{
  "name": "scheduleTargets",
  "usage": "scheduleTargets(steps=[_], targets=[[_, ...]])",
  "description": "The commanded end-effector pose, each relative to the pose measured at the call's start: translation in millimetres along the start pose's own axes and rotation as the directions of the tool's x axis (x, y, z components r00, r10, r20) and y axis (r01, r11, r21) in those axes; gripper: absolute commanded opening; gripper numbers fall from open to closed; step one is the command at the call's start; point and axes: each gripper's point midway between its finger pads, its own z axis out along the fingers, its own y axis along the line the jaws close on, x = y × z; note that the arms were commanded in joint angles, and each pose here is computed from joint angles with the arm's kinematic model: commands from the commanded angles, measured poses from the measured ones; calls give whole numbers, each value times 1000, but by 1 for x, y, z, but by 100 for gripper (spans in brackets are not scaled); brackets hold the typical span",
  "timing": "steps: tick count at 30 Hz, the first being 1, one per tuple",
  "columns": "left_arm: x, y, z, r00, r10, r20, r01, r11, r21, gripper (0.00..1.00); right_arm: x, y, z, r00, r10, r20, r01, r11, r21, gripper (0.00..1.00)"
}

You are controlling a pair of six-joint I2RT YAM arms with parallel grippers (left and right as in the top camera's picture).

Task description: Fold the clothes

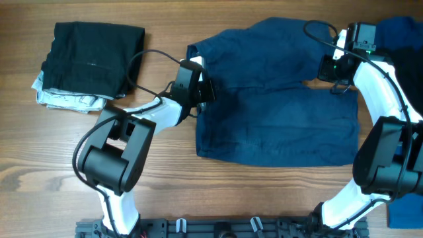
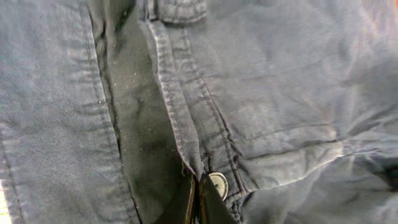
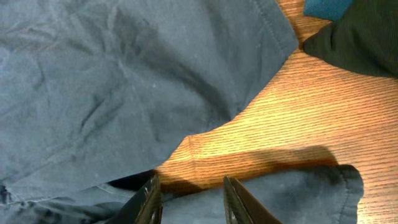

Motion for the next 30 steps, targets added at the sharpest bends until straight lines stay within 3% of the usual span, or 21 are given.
scheduleTargets(steps=[1, 8, 14, 16, 18, 21, 26, 30], targets=[[-23, -19, -22, 999, 11, 54, -13, 999, 37, 4, -2, 4, -1, 1000, 12, 9, -12, 1000, -18, 32], [-35, -5, -47, 998, -20, 60, 21, 1000, -21, 4, -2, 4, -1, 1000, 12, 8, -12, 1000, -18, 32], [-15, 31, -51, 996, -83, -32, 79, 989, -127, 5, -1, 4, -1, 1000, 12, 8, -11, 1000, -18, 33], [-17, 29, -48, 997, -78, -24, 74, 990, -119, 11, -1, 4, -1, 1000, 12, 7, -12, 1000, -18, 33], [-24, 24, -44, 998, -65, 6, 66, 993, -95, 28, -1, 4, -1, 1000, 12, 7, -12, 1000, -18, 33], [-37, 14, -37, 997, -44, 63, 46, 998, -39, 44, -1, 4, -1, 1000, 12, 7, -12, 1000, -18, 34], [-53, 6, -23, 989, -19, 146, 17, 1000, 15, 48, -1, 4, -1, 1000, 12, 7, -12, 1000, -18, 34], [-56, 8, -9, 984, -16, 179, 9, 999, 38, 45, -1, 4, -1, 1000, 12, 7, -12, 1000, -18, 34]])
